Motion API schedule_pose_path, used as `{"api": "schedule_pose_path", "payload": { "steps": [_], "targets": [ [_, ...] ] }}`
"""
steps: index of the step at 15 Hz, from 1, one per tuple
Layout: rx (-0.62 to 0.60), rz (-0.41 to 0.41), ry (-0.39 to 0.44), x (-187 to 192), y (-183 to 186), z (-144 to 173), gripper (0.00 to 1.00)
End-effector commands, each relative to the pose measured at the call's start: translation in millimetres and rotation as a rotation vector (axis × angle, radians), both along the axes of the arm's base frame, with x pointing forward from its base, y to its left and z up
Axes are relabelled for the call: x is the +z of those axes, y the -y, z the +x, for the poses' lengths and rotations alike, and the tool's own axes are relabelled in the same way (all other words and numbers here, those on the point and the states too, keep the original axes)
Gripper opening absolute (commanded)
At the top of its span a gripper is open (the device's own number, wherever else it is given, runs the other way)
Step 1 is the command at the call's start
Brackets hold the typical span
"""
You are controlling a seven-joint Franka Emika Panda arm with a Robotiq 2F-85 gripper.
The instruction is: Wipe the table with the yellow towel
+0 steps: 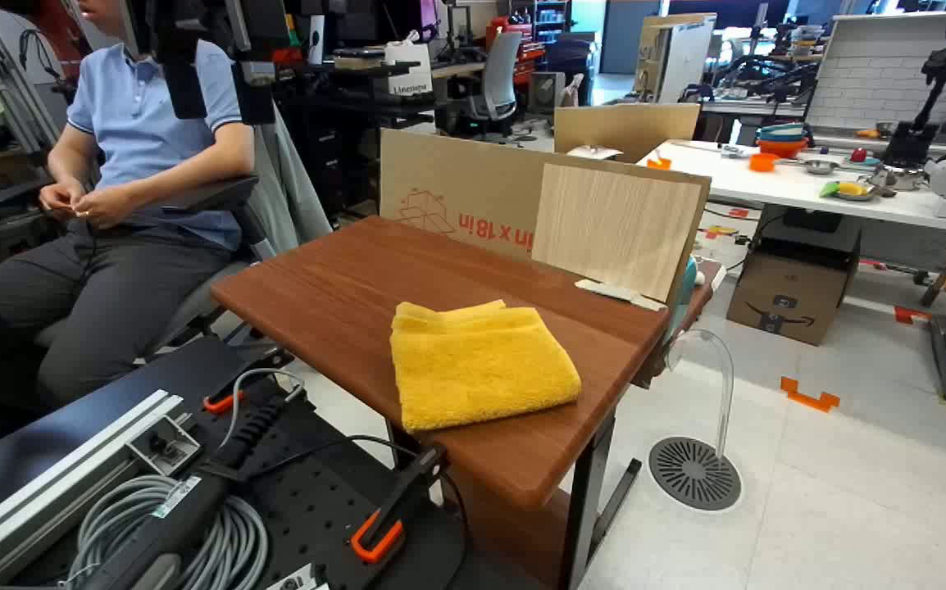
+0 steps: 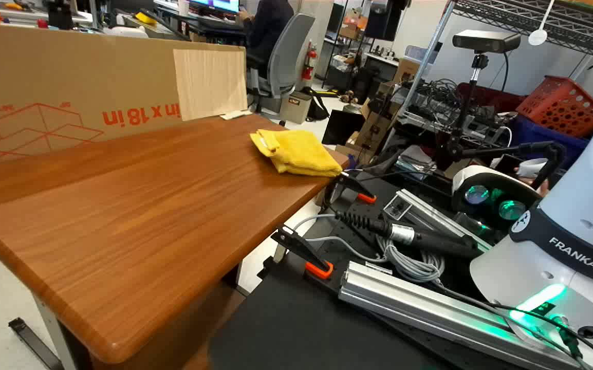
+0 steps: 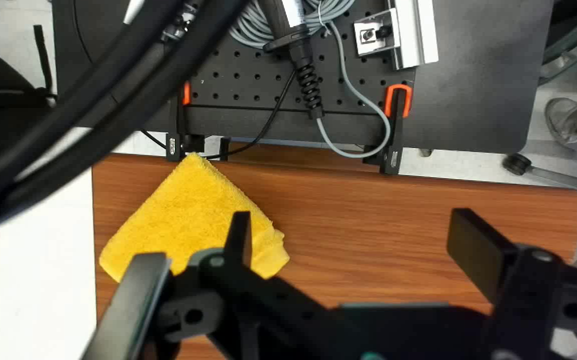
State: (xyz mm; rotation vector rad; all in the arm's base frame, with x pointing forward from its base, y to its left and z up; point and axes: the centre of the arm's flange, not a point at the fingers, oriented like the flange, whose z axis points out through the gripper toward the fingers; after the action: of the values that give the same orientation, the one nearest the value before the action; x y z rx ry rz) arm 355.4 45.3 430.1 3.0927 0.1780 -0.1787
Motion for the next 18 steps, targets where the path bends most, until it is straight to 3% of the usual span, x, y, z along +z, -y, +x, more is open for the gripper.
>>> {"api": "schedule_pose_path", "payload": {
  "steps": [1,7,10,16,18],
  "targets": [
    [0.000,0.000,0.000,0.0,0.0,0.0,1.00],
    [0.000,0.000,0.000,0.0,0.0,0.0,1.00],
    [-0.112,0.077,0.010,-11.8,-5.3,41.0,1.00],
    [-0.427,0.126,-0.002,-81.6,71.9,125.8,1.00],
    [-0.493,0.099,0.074,-106.9,102.2,132.9,1.00]
  ]
}}
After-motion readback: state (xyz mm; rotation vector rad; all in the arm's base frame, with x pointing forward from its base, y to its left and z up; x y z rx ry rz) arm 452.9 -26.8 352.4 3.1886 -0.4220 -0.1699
